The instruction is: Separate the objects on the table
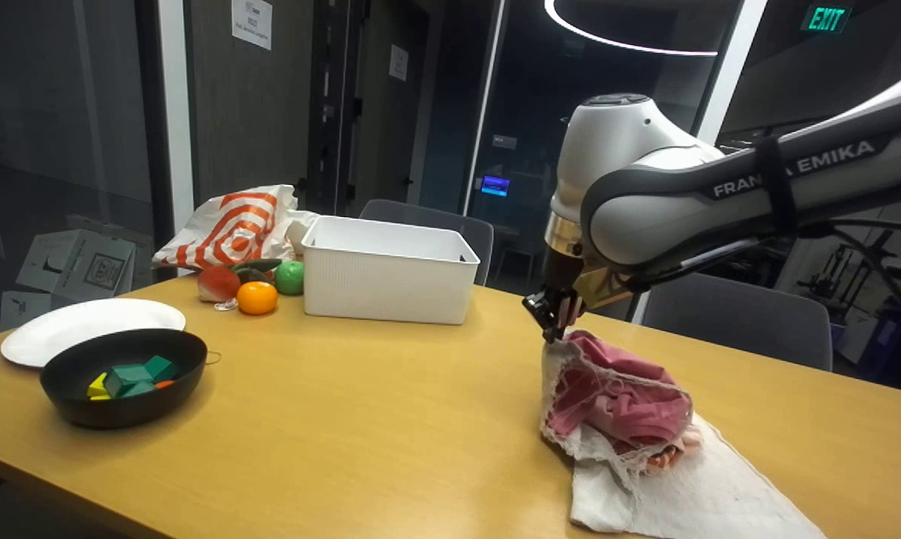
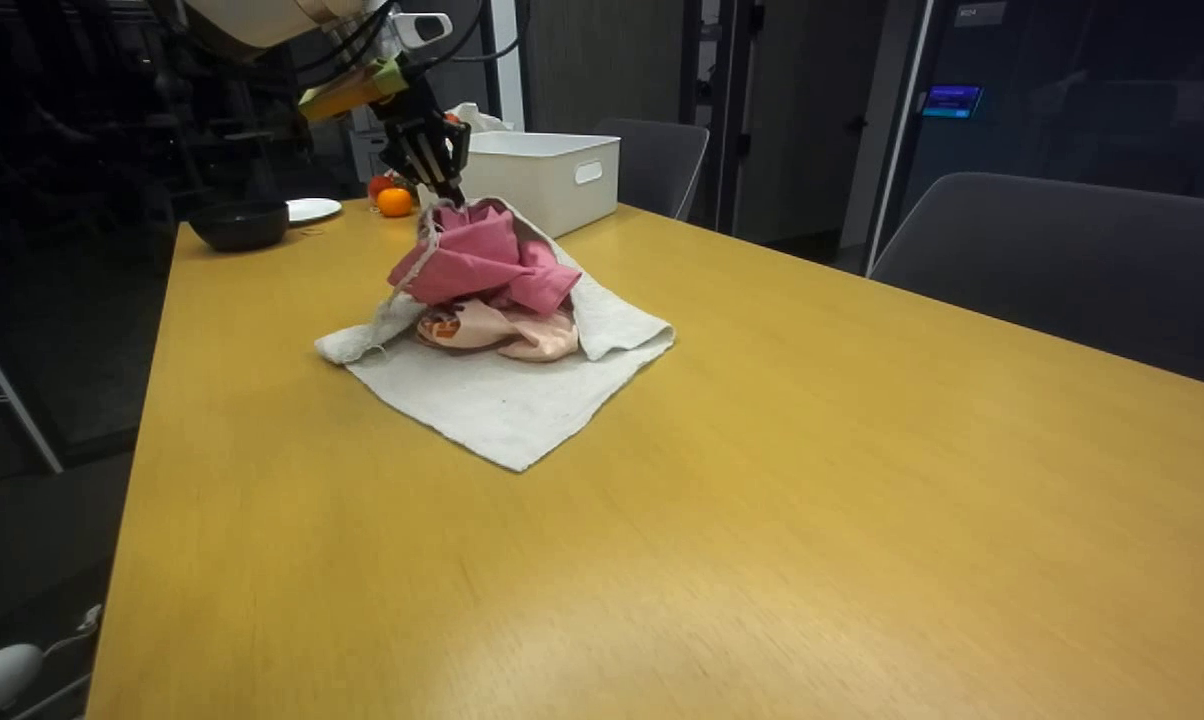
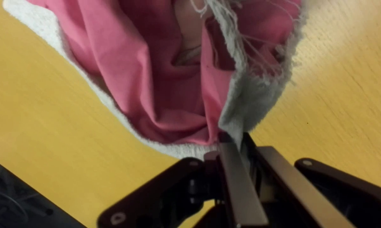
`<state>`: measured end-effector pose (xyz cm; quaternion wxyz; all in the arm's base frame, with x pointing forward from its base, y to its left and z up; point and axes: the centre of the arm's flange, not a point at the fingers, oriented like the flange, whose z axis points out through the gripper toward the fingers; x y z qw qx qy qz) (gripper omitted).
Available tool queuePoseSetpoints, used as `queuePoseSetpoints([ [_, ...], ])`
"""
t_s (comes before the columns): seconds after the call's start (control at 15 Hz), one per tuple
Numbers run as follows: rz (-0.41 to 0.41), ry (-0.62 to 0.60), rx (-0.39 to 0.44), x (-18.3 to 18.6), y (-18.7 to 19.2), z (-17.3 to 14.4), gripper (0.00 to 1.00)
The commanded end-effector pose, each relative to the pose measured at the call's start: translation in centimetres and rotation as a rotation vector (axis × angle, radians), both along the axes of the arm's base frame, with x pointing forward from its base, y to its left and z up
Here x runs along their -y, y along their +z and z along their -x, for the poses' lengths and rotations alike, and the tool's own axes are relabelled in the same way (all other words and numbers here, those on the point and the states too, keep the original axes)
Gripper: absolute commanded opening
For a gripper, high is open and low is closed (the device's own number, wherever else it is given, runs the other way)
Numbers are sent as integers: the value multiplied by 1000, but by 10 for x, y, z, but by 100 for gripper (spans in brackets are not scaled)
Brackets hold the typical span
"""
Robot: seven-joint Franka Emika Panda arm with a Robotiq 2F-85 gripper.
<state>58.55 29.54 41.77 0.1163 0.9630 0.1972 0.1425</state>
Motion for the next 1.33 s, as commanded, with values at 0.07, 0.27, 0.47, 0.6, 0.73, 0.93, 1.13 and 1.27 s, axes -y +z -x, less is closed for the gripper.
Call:
queuePoseSetpoints([
  [0.07, -14, -30, -35, -10, 10, -13, 52],
  [0.27, 17, -53, -37, 9, 24, -5, 76],
  [0.47, 21, -77, -120, 38, 24, 5, 98],
  [0.6, 16, -45, -207, 50, 14, 20, 100],
  [0.73, 21, 13, -273, 57, -1, 36, 100],
  [0.93, 24, 118, -344, 63, -11, 59, 100],
  [1.13, 73, 224, -349, 71, -7, 76, 80],
  [1.27, 93, 252, -357, 78, -8, 80, 65],
])
